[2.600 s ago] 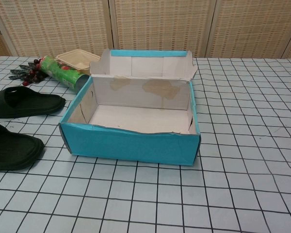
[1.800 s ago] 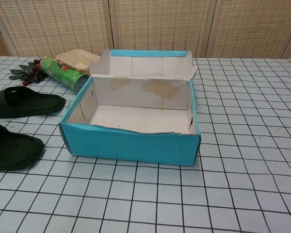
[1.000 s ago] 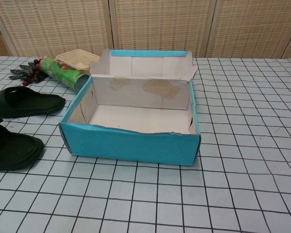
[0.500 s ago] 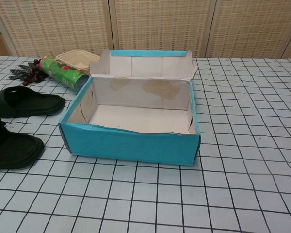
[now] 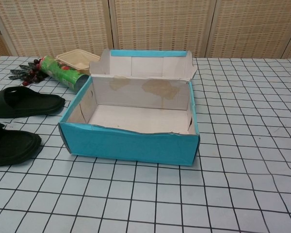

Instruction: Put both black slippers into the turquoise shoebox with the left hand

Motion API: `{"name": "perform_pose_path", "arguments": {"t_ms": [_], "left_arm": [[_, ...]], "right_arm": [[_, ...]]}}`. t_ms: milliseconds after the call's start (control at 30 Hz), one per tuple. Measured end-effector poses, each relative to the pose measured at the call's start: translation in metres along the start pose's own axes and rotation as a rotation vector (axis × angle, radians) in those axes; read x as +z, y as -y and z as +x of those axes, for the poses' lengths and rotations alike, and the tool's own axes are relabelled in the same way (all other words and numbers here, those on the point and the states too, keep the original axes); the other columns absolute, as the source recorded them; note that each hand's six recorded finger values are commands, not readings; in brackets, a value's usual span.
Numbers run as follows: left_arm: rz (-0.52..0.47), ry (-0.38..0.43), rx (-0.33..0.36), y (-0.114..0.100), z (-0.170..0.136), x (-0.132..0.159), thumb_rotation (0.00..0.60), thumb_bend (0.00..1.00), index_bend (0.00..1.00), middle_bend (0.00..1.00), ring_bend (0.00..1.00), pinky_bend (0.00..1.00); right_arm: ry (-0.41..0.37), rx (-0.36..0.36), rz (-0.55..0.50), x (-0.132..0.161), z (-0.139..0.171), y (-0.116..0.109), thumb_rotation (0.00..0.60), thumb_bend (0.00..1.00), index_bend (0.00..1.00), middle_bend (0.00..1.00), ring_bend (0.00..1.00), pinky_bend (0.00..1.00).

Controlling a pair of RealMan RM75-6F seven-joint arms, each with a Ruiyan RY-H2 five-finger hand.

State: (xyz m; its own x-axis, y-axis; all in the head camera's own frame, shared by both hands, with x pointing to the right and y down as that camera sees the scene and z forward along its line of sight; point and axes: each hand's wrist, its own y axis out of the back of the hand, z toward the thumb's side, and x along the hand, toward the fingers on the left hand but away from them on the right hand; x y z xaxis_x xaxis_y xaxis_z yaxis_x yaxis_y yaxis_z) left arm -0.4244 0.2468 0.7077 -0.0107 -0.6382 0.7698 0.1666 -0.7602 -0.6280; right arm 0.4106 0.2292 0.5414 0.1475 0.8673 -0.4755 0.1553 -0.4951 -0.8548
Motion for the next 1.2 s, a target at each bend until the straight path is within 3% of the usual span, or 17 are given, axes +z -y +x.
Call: {"name": "perform_pose_path", "arguments": {"t_ms": [100,200,433,867,1200], "left_arm": [[-0.006,0.002,0.005,0.0,0.001,0.001,0.6,0.49,0.32,0.34,0.3,0.23],[-0.016,0.009,0.033,-0.003,0.001,0.002,0.6,0.52,0.42,0.49,0.42,0.34],[-0.024,0.023,0.127,-0.014,-0.004,0.002,0.6,0.56,0.55,0.64,0.56,0.47],[-0.04,0.025,0.249,-0.032,-0.015,-0.006,0.6,0.59,0.62,0.71,0.62,0.54],[-0.058,0.076,0.39,-0.069,-0.031,0.0,0.6,0.59,0.62,0.7,0.62,0.54]], "right_arm": [[0.001,0.004,0.0,0.0,0.0,0.001,0.6,0.13,0.0,0.0,0.0,0.0],[0.0,0.008,0.002,0.001,0.0,0.002,0.6,0.13,0.0,0.0,0.0,0.0],[-0.001,0.015,0.004,0.002,0.0,0.004,0.6,0.13,0.0,0.0,0.0,0.0],[-0.004,0.02,0.006,0.004,0.001,0.005,0.6,0.13,0.0,0.0,0.0,0.0],[-0.008,0.03,0.011,0.006,0.0,0.008,0.6,0.13,0.0,0.0,0.0,0.0]]}}
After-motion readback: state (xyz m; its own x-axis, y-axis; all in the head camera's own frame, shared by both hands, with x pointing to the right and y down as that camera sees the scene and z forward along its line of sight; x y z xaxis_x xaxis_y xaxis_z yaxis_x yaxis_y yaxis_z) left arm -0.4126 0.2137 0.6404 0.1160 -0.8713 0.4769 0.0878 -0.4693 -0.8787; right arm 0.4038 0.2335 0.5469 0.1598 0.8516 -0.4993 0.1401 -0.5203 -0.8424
